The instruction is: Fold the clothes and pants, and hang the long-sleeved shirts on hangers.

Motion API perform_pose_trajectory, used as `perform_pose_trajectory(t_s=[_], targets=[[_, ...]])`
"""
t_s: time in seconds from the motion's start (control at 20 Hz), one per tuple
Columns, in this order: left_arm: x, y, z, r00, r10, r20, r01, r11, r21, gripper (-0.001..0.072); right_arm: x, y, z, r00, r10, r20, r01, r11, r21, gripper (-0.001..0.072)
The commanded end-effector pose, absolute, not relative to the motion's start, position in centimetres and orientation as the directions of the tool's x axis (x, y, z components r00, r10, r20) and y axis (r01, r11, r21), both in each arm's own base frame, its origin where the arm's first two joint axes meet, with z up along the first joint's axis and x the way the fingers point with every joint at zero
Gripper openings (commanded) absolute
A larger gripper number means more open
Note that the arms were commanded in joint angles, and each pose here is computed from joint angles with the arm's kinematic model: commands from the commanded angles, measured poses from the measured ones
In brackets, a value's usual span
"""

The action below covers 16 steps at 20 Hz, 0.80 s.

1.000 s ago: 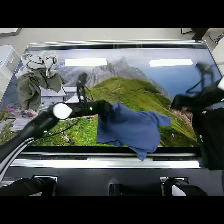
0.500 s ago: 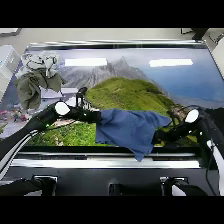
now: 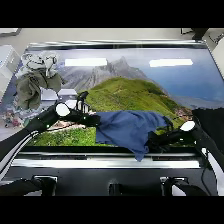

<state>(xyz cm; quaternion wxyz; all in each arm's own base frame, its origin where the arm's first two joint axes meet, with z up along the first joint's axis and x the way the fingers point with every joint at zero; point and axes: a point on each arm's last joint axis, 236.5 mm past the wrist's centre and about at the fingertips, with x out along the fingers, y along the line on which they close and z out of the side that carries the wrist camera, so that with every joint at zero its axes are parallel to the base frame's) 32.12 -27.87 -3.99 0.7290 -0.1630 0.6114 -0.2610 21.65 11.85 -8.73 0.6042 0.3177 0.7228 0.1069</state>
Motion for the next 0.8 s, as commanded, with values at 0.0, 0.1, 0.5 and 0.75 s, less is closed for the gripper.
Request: perform_pose_trajectory(t_s=[0.0,0.1,0.5,0.75], targets=[[32.0,-27.6,-3.7,0.105,-0.581,-0.807,0.204,0.807,-0.554,0.0022,23.1,12.6,-7.8,-0.013,0.619,-0.786,0.327,0.745,0.581,0.0033],[33.4,-26.4,-1.1,0.156,-0.576,-0.803,0.255,0.809,-0.530,0.0021,26.8,11.2,-4.3,0.090,0.565,-0.820,0.171,0.803,0.572,0.0033],[35.7,-17.6,36.7,0.771,-0.589,-0.243,0.500,0.796,-0.341,0.0021,34.5,1.2,44.8,0.988,0.091,-0.125,-0.092,0.996,0.004,0.0035],[25.4,-15.4,47.5,0.805,-0.591,0.049,0.577,0.761,-0.298,0.0022,26.5,2.4,50.0,0.993,0.114,0.007,-0.114,0.992,0.051,0.0035]])
